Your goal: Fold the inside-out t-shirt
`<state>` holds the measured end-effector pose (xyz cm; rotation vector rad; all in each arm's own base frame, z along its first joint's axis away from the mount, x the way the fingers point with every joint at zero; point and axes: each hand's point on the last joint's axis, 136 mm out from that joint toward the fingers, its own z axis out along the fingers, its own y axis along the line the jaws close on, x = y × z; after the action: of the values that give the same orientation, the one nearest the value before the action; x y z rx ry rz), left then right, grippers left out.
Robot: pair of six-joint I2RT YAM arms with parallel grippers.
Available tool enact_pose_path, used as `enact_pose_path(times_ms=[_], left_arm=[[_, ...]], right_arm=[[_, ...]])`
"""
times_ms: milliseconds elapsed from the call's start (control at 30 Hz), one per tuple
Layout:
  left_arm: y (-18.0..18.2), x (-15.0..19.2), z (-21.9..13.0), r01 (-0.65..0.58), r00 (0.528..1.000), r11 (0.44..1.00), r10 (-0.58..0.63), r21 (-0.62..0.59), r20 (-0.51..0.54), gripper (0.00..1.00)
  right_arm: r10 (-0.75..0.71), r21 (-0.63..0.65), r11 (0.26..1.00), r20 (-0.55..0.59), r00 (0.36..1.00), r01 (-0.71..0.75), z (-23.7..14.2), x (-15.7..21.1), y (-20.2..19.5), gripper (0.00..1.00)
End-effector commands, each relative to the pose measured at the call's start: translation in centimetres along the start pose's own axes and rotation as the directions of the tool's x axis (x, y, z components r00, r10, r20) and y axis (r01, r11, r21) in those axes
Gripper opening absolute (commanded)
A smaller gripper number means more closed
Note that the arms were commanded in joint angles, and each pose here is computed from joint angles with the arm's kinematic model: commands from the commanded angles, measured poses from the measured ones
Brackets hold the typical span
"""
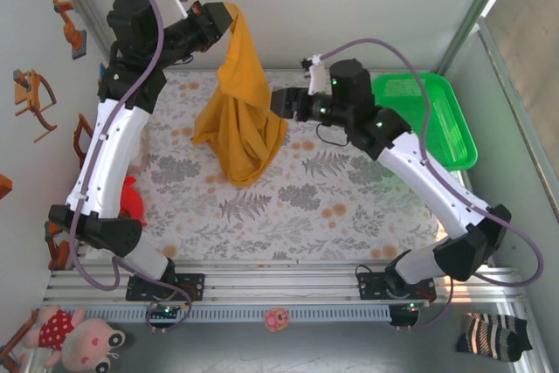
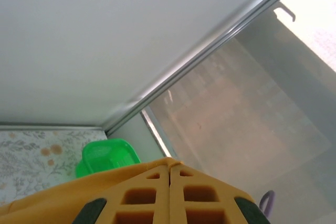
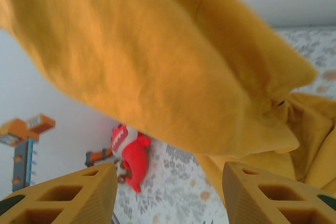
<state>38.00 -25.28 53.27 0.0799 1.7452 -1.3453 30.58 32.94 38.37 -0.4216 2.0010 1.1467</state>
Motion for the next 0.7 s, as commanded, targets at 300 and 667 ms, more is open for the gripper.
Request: enact_pose_path(times_ms=[300, 667], left_arm=[[15.7, 21.4, 6.7, 0.077, 0.87, 0.922, -0.247, -0.379, -0.426, 0.0], [18.4, 34.5, 10.7, 0.044, 0.717, 0.922, -0.296, -0.384, -0.631, 0.03]], right_arm=[[-0.048, 0.396, 0.918, 0.123, 0.991, -0.004, -4.5, 1.9, -6.3, 0.56], [0.104, 0.607, 0.788, 0.033, 0.994, -0.103, -7.3, 10.9, -14.7, 0.53]])
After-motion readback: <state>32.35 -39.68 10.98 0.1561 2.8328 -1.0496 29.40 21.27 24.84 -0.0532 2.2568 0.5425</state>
